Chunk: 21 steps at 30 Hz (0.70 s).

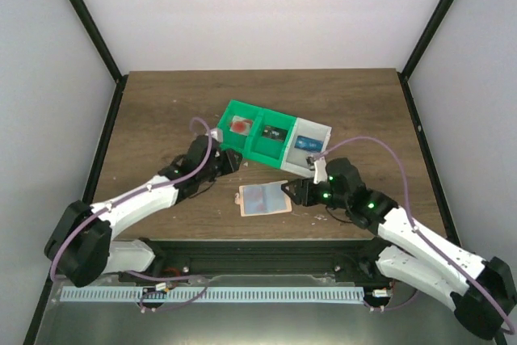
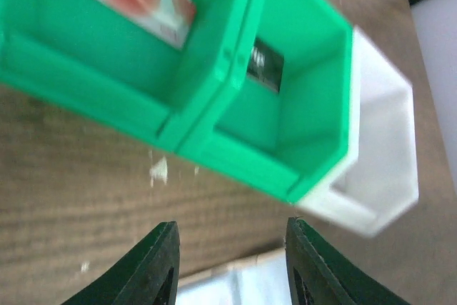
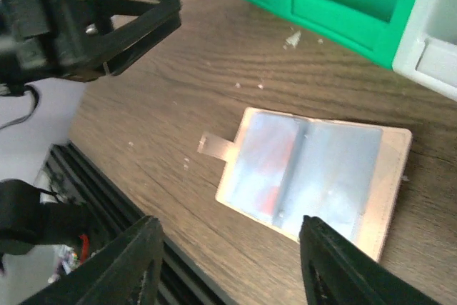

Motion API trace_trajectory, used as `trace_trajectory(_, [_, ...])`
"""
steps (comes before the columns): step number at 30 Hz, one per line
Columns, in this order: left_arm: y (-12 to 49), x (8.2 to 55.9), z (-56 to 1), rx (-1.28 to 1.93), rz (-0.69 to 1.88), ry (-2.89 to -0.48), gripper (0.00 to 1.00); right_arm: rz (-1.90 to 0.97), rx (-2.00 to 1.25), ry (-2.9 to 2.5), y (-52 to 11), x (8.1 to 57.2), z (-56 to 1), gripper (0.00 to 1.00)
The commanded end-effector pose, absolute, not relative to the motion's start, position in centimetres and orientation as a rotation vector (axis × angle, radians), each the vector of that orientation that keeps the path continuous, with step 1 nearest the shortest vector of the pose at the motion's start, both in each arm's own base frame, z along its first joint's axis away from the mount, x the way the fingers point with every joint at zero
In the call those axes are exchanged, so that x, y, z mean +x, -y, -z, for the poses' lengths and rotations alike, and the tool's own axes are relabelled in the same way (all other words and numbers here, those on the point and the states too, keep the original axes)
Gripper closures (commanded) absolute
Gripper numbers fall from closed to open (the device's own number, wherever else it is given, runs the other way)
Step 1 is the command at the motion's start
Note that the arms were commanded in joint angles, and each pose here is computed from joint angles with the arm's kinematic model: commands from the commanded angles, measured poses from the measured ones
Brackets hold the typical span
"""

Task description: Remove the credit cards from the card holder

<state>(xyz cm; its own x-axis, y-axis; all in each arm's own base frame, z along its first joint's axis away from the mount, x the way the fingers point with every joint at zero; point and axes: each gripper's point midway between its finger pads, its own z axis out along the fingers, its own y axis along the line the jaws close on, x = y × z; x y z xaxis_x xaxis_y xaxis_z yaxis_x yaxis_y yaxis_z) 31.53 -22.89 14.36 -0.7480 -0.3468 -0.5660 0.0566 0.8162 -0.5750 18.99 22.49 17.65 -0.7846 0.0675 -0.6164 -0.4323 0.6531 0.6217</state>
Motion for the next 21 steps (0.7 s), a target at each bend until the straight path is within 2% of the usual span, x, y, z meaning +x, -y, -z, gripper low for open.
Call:
trace_trajectory(1, [24.9, 27.0, -12.3, -0.101, 1.014, -2.37, 0.57, -1.088, -0.26, -2.288, -24.0, 19.3, -16.3, 0.48])
trace_trajectory(7, [27.8, 23.0, -10.1, -0.07, 1.271, -2.403, 0.51, -1.024, -0.291, -2.385, -26.0, 19.2, -12.8, 0.67])
trace_trajectory(11, [28.7, 22.1, -8.8, -0.109, 1.391, -2.386, 0.44, -0.989, -0.296, -2.423, -26.6, 19.8, -10.3, 0.92])
trace_trajectory(13, [28.6, 22.2, -7.8, -0.123, 1.377, -2.394, 0.41, -0.943, -0.314, -2.441, -26.7, 20.2, -9.1, 0.99])
trace_trajectory(16, [28.5, 22.7, -6.6, -0.13, 1.333, -2.415, 0.36, -0.896, -0.331, -2.481, -26.7, 20.4, -7.2, 1.0])
trace_trajectory(21, [29.2, 23.0, -6.1, -0.126, 1.361, -2.409, 0.36, -0.865, -0.302, -2.509, -26.1, 20.3, -5.1, 0.99])
